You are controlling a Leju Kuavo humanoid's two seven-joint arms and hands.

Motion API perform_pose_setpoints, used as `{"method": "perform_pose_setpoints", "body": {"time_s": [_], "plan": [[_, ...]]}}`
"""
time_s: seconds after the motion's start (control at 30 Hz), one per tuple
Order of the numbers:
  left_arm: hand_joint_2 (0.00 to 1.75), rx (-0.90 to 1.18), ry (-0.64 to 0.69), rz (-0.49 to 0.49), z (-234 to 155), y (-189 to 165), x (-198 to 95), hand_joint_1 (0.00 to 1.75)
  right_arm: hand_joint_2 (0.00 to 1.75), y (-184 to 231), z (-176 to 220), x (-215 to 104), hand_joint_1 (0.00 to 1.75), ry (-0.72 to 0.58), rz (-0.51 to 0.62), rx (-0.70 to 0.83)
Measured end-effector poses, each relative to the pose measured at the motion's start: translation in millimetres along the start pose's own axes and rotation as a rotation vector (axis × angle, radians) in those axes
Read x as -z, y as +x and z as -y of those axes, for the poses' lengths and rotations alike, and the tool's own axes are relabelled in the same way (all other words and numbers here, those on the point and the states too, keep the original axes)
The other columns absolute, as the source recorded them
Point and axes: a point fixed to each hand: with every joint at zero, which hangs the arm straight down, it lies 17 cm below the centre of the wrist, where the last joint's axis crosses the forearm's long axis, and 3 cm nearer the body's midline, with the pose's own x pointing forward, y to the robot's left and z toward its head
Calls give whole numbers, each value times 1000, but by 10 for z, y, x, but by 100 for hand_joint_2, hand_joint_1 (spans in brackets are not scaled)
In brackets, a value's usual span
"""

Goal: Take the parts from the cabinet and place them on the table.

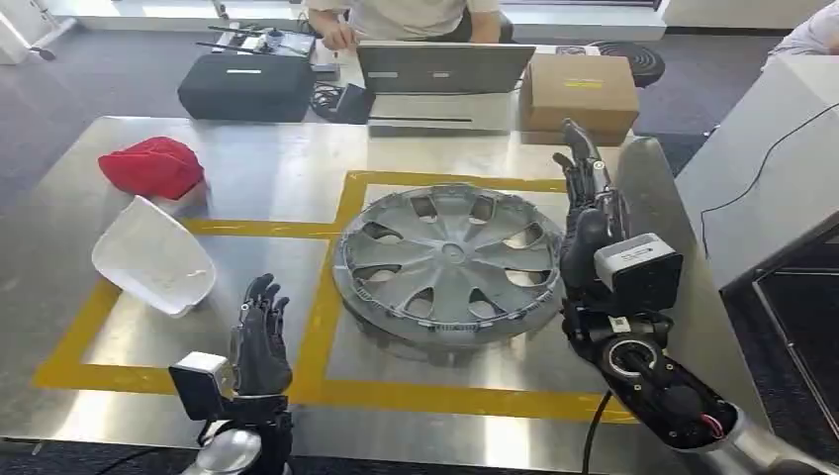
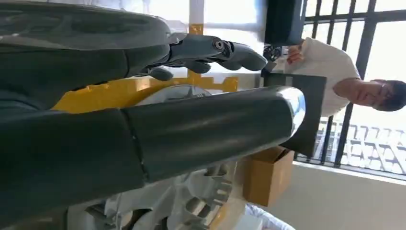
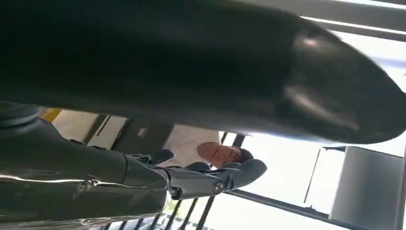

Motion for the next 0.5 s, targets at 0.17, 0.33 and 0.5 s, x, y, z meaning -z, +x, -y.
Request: {"method": "perform_pose_setpoints", "body": {"time_s": [0.17, 0.33, 0.5], "plan": [[0, -1, -3, 3, 8, 10, 12, 0, 0, 10, 9, 15, 0, -2, 5, -2], [0, 0, -2, 3, 4, 7, 10, 0, 0, 8, 8, 14, 0, -2, 4, -2], [0, 0, -2, 2, 2, 7, 10, 0, 0, 9, 9, 15, 0, -2, 5, -2]]}}
